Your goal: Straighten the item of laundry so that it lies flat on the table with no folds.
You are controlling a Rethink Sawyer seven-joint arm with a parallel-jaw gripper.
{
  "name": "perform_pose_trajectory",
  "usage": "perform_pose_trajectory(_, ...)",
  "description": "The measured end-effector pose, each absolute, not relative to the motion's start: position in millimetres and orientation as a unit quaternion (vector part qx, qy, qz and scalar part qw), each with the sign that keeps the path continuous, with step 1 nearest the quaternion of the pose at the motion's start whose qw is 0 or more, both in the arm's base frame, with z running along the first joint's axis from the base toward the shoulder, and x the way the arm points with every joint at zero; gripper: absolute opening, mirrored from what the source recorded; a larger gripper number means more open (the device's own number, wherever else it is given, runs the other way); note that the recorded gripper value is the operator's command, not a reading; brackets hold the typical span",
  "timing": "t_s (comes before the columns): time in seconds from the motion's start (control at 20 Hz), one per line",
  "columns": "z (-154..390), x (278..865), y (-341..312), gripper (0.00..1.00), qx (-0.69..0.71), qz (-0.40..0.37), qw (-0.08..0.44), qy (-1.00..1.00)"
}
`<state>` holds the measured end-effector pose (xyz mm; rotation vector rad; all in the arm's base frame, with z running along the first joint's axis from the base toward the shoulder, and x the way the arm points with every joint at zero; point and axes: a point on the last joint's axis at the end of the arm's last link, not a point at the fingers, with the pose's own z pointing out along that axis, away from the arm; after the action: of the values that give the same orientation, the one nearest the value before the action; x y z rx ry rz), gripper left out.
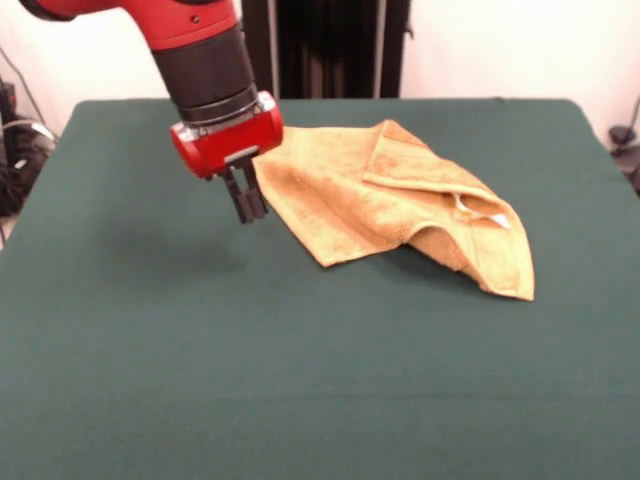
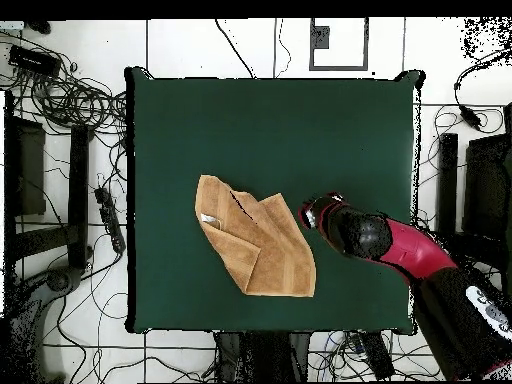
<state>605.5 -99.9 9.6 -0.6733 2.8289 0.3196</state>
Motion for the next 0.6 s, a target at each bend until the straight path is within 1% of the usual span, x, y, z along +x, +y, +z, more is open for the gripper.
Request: perform_pose_trajectory(0.6,-0.8,604.3,-71.0,0.0,-0.229,0.156,0.117,0.954)
